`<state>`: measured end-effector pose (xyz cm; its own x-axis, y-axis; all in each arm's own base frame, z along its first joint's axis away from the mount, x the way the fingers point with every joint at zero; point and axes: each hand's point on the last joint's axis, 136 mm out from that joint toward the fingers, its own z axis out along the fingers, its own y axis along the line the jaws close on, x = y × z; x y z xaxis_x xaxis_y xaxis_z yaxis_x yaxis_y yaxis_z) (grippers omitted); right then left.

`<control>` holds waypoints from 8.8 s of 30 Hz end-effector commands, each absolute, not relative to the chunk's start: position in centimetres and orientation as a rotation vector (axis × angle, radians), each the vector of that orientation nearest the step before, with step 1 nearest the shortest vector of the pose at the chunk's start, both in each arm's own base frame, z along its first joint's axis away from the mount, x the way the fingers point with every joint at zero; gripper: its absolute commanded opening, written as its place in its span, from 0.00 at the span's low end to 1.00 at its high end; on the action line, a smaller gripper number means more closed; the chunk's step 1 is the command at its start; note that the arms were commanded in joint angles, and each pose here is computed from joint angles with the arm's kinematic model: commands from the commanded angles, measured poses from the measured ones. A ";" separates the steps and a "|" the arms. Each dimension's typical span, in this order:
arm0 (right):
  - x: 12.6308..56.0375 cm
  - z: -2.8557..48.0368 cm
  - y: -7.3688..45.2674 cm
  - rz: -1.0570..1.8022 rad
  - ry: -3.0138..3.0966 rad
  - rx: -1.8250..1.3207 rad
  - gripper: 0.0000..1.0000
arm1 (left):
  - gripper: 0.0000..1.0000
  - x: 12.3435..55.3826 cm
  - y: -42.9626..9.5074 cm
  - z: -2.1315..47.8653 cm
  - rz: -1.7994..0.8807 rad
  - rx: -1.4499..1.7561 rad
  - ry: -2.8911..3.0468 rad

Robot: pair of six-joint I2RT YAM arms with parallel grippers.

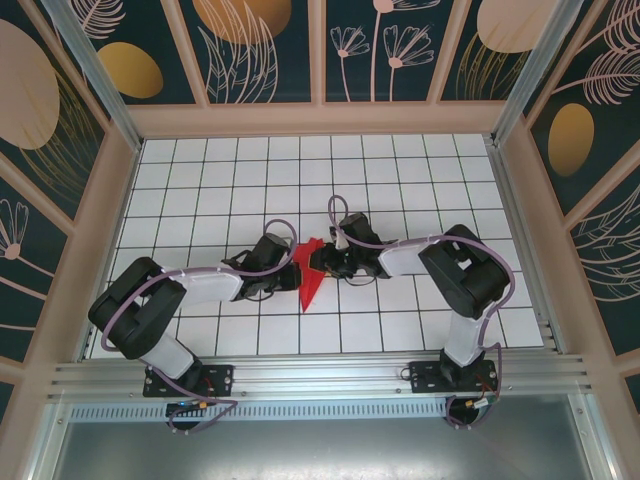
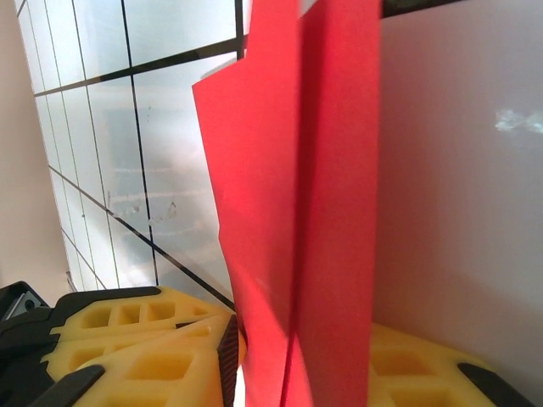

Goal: Fold a paper plane with a square sheet of paper (pick it up from the middle)
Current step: Turn over the paper at the center of the table, then fold the wing for the fifth time at the center of the table.

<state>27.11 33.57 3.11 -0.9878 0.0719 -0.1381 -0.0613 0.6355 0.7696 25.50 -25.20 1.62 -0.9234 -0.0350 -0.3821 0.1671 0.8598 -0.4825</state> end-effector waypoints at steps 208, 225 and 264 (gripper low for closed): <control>20.5 4.8 29.3 0.229 2.150 -0.799 0.31 | 0.02 26.3 -31.4 4.8 -1.030 -0.191 2.594; 20.4 3.3 28.9 0.257 2.220 -0.738 0.01 | 0.26 26.5 -30.8 5.3 -0.998 -0.208 2.576; 20.3 2.0 27.5 1.035 2.429 -0.214 0.02 | 0.50 25.8 -31.8 8.3 -1.233 -0.150 2.456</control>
